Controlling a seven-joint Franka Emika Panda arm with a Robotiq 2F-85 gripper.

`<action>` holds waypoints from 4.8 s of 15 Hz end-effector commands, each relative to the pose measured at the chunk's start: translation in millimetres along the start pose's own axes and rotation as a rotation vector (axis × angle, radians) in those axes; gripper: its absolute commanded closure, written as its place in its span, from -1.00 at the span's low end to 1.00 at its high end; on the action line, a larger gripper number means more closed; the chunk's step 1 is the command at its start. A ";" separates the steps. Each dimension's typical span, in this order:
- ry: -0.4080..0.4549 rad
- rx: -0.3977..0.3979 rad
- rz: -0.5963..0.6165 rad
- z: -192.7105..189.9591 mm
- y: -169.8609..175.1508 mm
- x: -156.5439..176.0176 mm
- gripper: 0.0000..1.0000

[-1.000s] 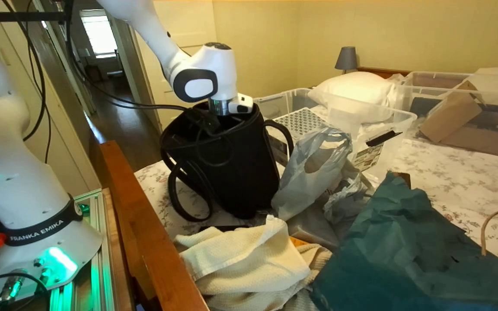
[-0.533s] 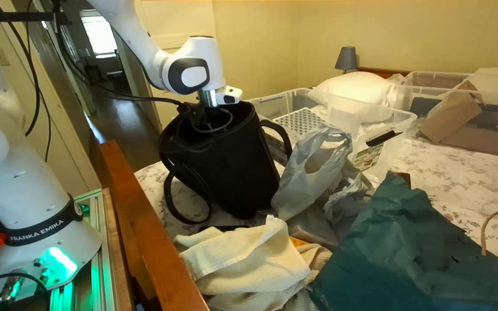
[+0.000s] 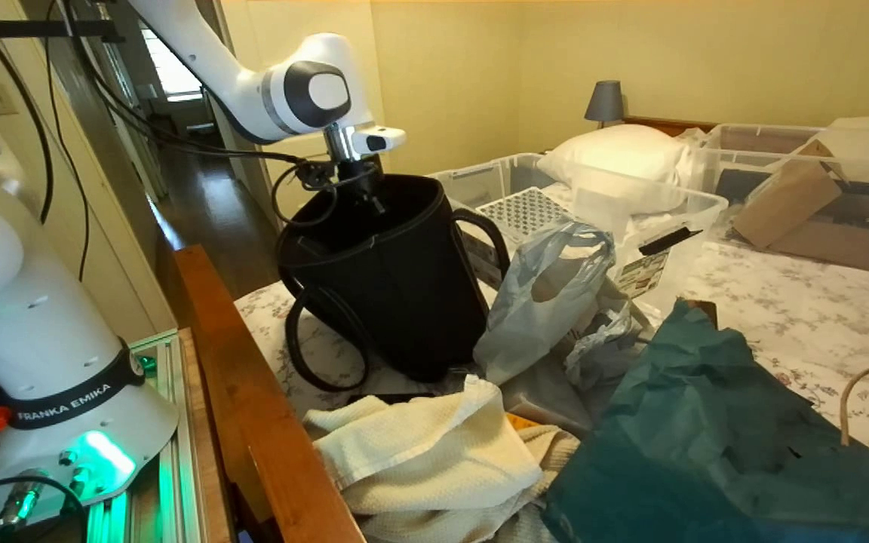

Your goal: Remove the object from the bag and put it in the bucket

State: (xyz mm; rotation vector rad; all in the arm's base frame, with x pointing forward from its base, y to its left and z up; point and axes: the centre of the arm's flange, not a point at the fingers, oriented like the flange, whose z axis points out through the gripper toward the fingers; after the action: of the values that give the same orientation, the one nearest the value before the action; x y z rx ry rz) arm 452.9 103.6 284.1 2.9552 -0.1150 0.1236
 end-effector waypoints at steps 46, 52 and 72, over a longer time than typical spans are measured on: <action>-0.149 0.383 -0.359 125.2 55.3 65.1 -1.00; -0.149 0.405 -0.389 136.1 47.2 71.6 -1.00; -0.039 0.490 -0.441 110.2 48.7 58.6 0.90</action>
State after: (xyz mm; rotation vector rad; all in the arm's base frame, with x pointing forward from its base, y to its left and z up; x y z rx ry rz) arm 528.1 21.2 181.2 3.3865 0.6948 0.0318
